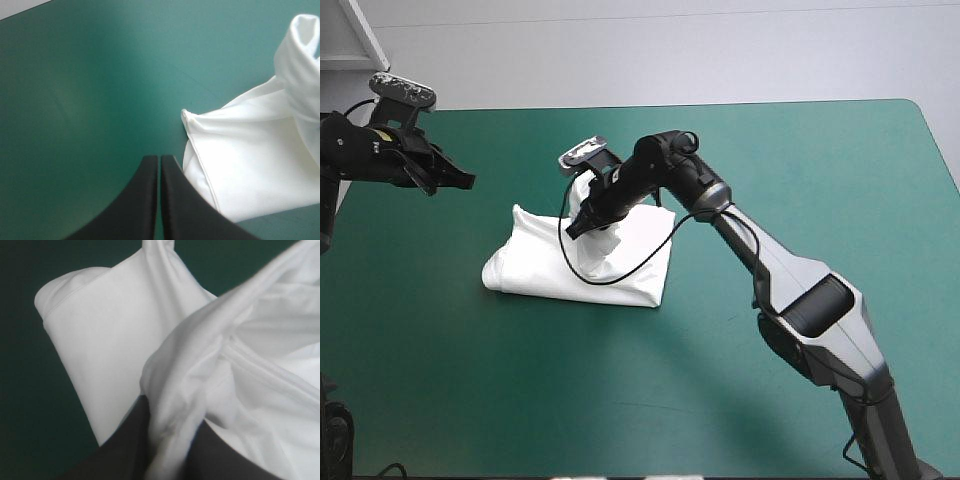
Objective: Fold the cloth
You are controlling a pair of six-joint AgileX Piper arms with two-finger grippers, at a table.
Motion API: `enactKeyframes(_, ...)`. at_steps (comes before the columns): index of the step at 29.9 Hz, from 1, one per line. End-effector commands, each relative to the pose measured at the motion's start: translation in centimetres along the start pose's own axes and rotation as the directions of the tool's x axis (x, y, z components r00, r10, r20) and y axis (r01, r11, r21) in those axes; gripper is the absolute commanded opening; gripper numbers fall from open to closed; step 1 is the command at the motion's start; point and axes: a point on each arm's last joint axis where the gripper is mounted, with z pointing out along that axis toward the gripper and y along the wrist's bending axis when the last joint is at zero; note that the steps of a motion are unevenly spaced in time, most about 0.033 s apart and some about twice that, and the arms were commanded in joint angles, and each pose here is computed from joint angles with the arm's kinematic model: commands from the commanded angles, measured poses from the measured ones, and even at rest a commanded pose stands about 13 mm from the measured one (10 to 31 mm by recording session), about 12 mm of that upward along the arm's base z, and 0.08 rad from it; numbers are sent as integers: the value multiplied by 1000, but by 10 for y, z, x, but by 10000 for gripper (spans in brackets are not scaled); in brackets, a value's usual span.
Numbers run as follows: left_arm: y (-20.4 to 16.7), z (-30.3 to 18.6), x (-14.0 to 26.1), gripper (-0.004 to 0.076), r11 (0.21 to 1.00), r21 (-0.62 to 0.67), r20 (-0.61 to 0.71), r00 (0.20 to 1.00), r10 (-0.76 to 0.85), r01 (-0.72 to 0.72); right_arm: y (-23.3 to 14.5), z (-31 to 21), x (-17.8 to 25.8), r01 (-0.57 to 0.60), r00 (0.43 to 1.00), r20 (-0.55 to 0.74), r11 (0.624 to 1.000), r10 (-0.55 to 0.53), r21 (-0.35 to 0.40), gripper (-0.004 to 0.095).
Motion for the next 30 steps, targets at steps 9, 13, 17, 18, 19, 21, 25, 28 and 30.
enactKeyframes(9, -2, -23, -8, 19, 1000, -23, 97, 995, -7, 9, 50, -2, -28, 81, 987, 147, 995, -72, -59, 0)
enactKeyframes(13, -2, -21, -7, 19, 1000, -21, 93, 996, -8, 10, 64, -4, -31, 129, 979, 172, 986, -109, -107, 195)
enactKeyframes(17, -1, -15, -8, 19, 1000, -16, 81, 997, -17, 19, 76, -7, -33, 179, 969, 199, 971, -146, -157, 563)
enactKeyframes(18, -1, -14, -7, 19, 1000, -14, 77, 997, -20, 21, 80, -8, -34, 196, 964, 214, 964, -156, -178, 652)
enactKeyframes(19, -1, -13, -7, 19, 1000, -12, 73, 997, -21, 21, 82, -9, -34, 207, 962, 222, 958, -162, -198, 696)
enactKeyframes(21, -1, -10, -6, 19, 1000, -4, 55, 998, -22, 22, 84, -9, -34, 219, 960, 220, 952, -171, -213, 708)
enactKeyframes(25, -1, -7, -4, 19, 1000, 3, 38, 999, -24, 23, 77, -14, -29, 223, 968, 165, 949, -189, -223, 601)
enactKeyframes(28, -1, -7, -5, 19, 1000, 1, 44, 999, -24, 24, 57, -29, -32, 132, 981, 161, 976, -105, -171, 521)
enactKeyframes(30, -1, -7, -5, 19, 1000, 1, 46, 999, -22, 22, 39, -45, -34, 79, 983, 172, 990, -58, -117, 518)
